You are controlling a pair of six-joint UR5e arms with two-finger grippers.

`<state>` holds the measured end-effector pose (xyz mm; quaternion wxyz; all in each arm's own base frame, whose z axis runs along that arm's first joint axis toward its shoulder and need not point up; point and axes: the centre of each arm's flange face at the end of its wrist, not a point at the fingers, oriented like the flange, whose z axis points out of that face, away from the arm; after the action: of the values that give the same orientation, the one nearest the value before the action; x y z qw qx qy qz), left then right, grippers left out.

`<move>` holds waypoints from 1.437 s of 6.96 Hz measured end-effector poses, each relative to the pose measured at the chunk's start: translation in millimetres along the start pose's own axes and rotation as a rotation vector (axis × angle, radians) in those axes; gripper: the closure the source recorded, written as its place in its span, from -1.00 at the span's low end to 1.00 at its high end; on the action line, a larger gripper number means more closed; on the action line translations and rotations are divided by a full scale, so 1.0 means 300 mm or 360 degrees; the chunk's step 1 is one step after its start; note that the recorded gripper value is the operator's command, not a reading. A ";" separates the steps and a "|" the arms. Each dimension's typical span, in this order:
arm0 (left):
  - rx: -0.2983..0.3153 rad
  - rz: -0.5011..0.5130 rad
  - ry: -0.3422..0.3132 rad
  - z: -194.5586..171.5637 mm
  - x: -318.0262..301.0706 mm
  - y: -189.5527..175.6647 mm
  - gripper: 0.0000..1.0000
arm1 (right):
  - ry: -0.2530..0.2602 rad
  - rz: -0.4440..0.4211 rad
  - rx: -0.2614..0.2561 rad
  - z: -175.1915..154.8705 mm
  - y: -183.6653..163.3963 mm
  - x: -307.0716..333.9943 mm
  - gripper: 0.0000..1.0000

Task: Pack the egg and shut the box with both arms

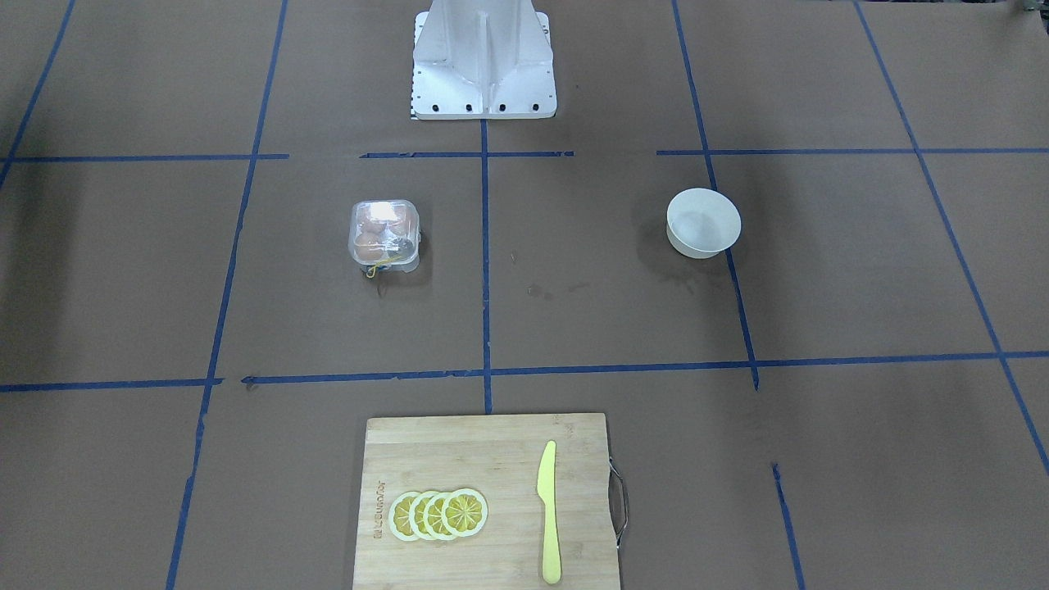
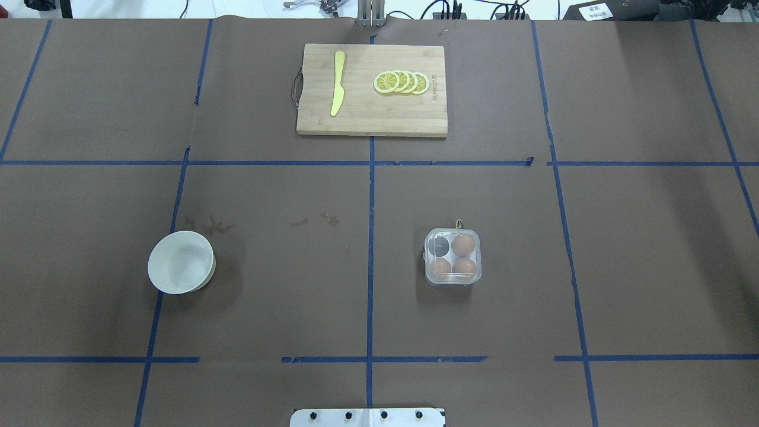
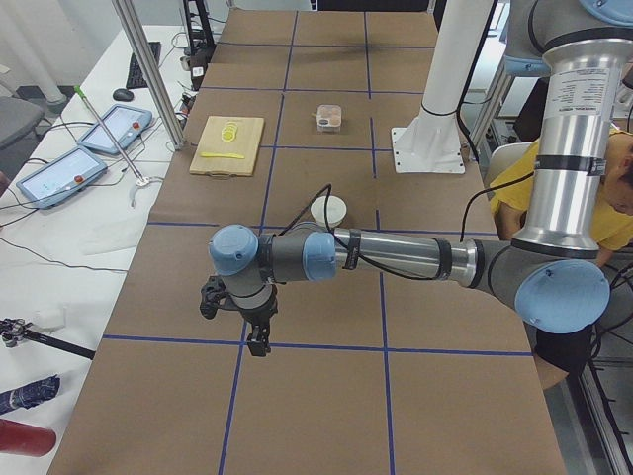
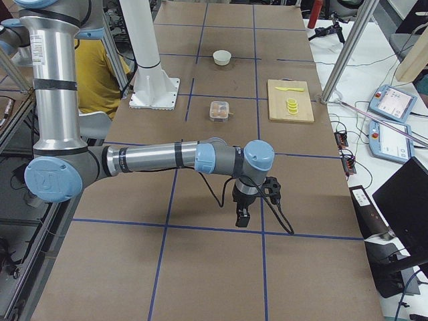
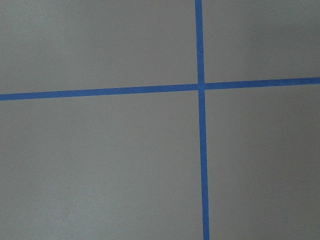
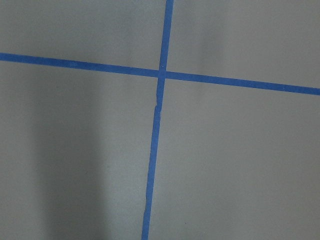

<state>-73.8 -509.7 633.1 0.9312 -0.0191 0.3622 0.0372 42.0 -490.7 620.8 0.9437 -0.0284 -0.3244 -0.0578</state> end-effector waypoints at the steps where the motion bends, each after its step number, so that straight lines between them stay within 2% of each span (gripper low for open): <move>1: 0.0001 0.0000 0.0000 0.000 0.000 0.000 -1.00 | -0.0001 0.0001 0.0000 0.000 0.001 0.001 -1.00; 8: -0.0011 -0.0006 0.0004 0.014 -0.010 -0.002 -1.00 | -0.0006 0.0011 0.0010 -0.009 0.011 0.014 -1.00; 10: -0.0010 -0.0007 0.0004 0.014 -0.009 -0.002 -1.00 | -0.0008 -0.0052 0.0008 -0.005 0.024 0.017 -1.00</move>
<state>-73.0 -510.2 638.1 0.9307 -0.0230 0.3631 0.0364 47.9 -484.2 622.8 0.9419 -0.0208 -0.3274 -0.0723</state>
